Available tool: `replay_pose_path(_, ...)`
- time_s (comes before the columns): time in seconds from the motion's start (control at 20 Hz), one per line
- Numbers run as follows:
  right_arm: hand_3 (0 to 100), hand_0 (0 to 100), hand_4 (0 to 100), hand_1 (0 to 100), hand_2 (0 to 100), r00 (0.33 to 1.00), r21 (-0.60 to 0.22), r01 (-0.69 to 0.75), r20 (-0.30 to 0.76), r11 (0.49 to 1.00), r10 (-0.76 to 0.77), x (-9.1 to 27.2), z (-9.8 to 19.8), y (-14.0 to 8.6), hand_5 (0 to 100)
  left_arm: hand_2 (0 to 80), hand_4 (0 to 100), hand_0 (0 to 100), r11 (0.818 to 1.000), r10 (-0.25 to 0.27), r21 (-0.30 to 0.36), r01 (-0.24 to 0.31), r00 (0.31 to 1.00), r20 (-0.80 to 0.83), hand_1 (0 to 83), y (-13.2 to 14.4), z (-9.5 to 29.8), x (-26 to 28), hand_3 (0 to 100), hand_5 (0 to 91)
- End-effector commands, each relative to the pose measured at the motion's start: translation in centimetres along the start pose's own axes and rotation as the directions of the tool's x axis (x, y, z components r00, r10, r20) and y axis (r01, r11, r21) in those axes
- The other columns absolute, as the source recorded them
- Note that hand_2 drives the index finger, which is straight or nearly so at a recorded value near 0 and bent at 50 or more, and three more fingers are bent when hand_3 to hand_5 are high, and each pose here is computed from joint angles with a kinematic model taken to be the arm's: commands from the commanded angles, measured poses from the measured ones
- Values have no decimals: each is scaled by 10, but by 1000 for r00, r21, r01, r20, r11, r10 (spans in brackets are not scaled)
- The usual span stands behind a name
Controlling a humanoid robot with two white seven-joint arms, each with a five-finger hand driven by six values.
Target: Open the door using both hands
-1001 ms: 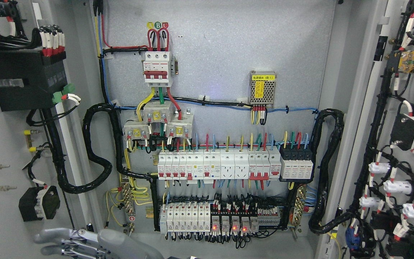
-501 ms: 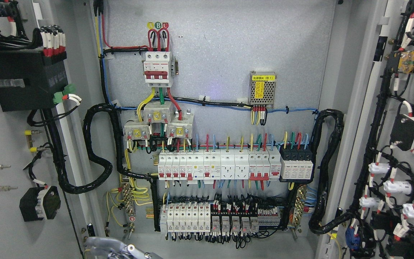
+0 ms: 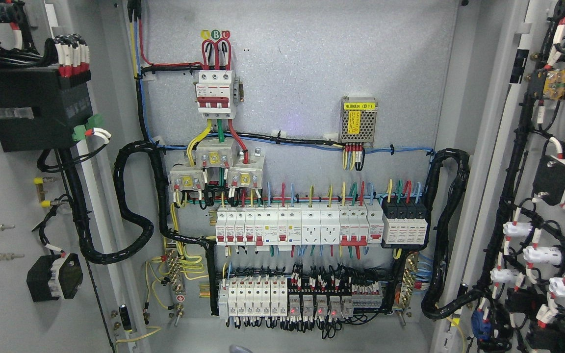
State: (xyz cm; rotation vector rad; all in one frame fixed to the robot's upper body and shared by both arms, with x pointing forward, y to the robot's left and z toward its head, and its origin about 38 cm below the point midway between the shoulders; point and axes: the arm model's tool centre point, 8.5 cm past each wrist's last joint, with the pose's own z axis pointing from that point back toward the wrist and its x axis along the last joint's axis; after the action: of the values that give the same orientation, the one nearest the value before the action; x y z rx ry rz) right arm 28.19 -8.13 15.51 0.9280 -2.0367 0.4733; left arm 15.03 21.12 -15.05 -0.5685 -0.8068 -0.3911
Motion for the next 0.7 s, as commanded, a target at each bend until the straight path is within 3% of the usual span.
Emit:
replay_pose_path(0.0, 0, 219, 0, 0, 0, 973, -169, -195, -155, 966, 170, 21, 95, -55, 0, 27, 38, 296, 928, -302, -91, 360, 875, 377, 0, -45, 29, 147, 27, 0)
replay_pose_path(0.15, 0, 219, 0, 0, 0, 965, -212, -175, -229, 962, 125, 13, 125, -44, 0, 27, 38, 296, 885, -378, -72, 459, 801, 464, 0, -47, 45, 169, 27, 0)
replay_pose_path(0.25, 0, 219, 0, 0, 0, 947, -256, -212, -291, 943, 134, 18, 151, -52, 0, 27, 38, 296, 867, -404, -53, 495, 762, 506, 0, -49, 53, 185, 27, 0)
replay_pose_path(0.4, 0, 218, 0, 0, 0, 941, -286, -252, -296, 925, 165, 21, 172, -56, 0, 27, 38, 296, 857, -426, -3, 515, 713, 557, 0, -48, 65, 208, 27, 0)
replay_pose_path(0.65, 0, 218, 0, 0, 0, 921, -318, -280, -355, 906, 160, 10, 204, -61, 0, 27, 38, 296, 874, -380, 40, 484, 630, 678, 0, -47, 87, 244, 28, 0)
